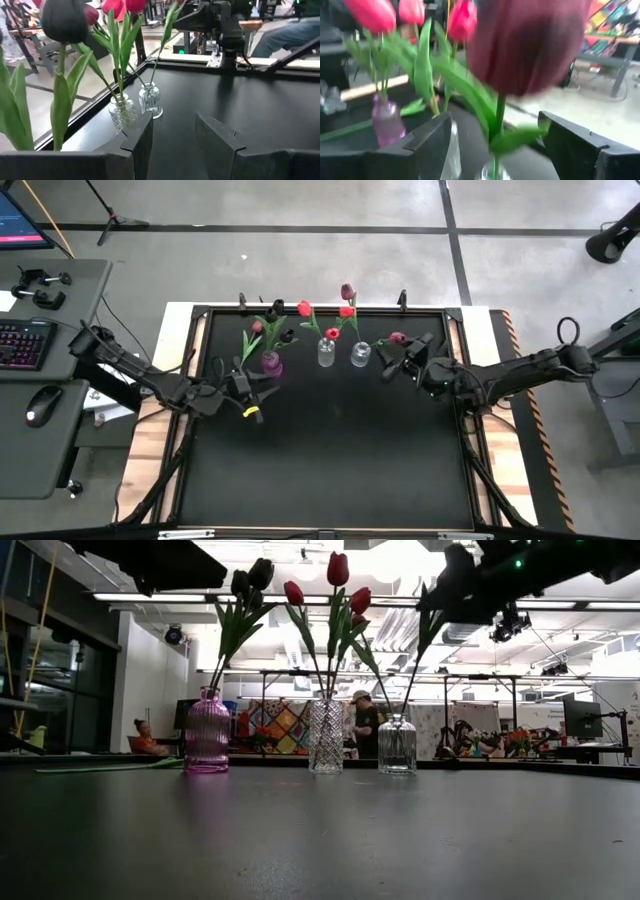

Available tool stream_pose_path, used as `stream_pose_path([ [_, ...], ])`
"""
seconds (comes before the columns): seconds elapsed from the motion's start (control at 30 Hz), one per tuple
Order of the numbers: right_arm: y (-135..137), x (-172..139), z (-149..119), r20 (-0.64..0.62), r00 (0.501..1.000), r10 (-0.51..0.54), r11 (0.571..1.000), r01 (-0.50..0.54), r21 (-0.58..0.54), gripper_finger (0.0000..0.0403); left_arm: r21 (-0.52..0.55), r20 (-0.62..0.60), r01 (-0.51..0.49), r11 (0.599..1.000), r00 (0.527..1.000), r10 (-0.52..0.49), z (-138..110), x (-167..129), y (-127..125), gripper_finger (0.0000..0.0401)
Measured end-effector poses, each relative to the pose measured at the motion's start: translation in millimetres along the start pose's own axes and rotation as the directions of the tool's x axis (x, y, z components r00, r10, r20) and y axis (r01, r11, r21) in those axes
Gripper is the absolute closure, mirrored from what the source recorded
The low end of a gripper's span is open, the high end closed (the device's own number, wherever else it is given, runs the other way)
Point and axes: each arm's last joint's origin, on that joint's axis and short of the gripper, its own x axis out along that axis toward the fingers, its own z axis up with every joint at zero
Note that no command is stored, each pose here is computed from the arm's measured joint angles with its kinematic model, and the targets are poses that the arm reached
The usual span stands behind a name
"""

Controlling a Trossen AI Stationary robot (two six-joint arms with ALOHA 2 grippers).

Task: Sort flowers into vase by color
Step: Put the bottom dark red flower into the right transparent vase, then put the dark red flower into the right transparent vase

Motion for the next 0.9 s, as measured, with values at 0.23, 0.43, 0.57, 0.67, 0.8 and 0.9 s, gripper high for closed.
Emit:
stream_pose_path([
  [0.23, -5, -1, -27, -0.226, 0.973, 0.048, 0.998, -0.055, -0.023, 0.0116, 0.014, -0.024, 0.002, 1.0, 1.0, -0.001, -3, 1, 1, 0.0268],
  [0.43, -7, -6, -41, -0.374, 0.92, 0.114, 0.993, -0.091, 0.081, 0.0116, -0.064, -0.228, -0.061, 0.996, 0.973, 0.044, -17, 5, 13, 0.0268],
  [0.57, -4, -8, -43, -0.392, 0.908, 0.145, 0.985, -0.096, 0.141, 0.0116, -0.13, -0.458, -0.248, 0.96, 0.874, 0.164, -35, 8, 37, 0.0268],
  [0.67, -3, -9, -42, -0.387, 0.91, 0.148, 0.983, -0.093, 0.158, 0.0116, -0.125, -0.567, -0.408, 0.904, 0.777, 0.272, -47, 7, 55, 0.0268],
  [0.8, -3, -9, -43, -0.379, 0.916, 0.131, 0.983, -0.071, 0.168, 0.0116, -0.093, -0.632, -0.523, 0.847, 0.688, 0.356, -64, 9, 68, 0.0268],
  [0.9, -1, -7, -43, -0.369, 0.922, 0.115, 0.985, -0.056, 0.166, 0.0116, -0.06, -0.675, -0.572, 0.818, 0.627, 0.389, -75, 14, 77, 0.0268],
])
